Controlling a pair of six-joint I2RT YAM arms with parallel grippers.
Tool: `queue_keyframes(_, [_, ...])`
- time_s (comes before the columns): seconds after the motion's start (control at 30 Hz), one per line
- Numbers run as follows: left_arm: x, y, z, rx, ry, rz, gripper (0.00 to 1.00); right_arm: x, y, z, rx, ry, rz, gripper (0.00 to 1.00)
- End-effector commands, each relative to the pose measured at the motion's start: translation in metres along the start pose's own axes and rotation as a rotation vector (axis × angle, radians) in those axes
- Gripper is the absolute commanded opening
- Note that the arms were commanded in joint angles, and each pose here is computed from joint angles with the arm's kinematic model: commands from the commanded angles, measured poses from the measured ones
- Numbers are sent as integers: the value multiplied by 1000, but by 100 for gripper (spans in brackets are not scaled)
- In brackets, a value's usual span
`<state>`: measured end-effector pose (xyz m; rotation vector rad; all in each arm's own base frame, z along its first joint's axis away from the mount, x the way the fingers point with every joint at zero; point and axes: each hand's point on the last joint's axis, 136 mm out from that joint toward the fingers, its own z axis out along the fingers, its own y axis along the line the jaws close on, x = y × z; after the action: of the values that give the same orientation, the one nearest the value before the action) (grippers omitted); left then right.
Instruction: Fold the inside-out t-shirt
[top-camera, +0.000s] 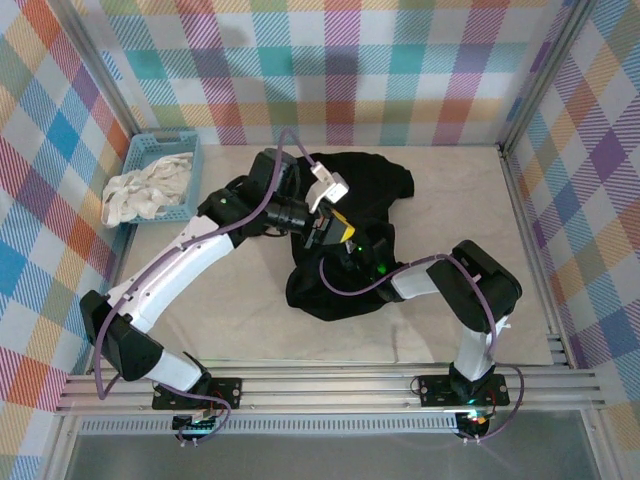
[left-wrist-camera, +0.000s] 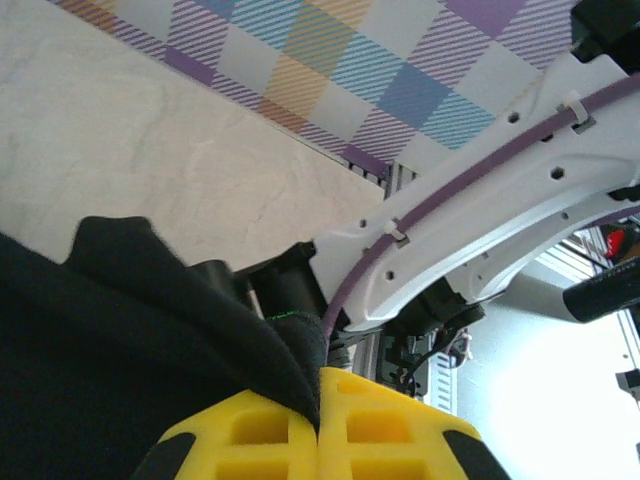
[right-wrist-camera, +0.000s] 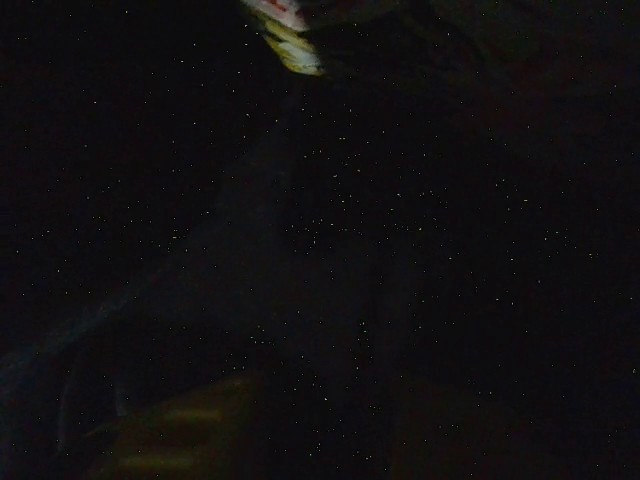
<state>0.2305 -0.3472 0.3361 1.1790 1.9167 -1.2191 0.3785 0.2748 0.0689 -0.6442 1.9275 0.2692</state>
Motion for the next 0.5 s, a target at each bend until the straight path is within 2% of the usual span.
queue_keyframes(0.0, [-24,-47,-3,102,-64,104,0,-16,-5,2,15,-1,71,35])
queue_keyframes(0.23, [-35,-102,1,216,-52,218,0,-24,-18,13,66,72,111,37])
queue_keyframes(0.47, [-52,-125,-18,244,-111,265,0,-21,-26,25,96,151,129,41])
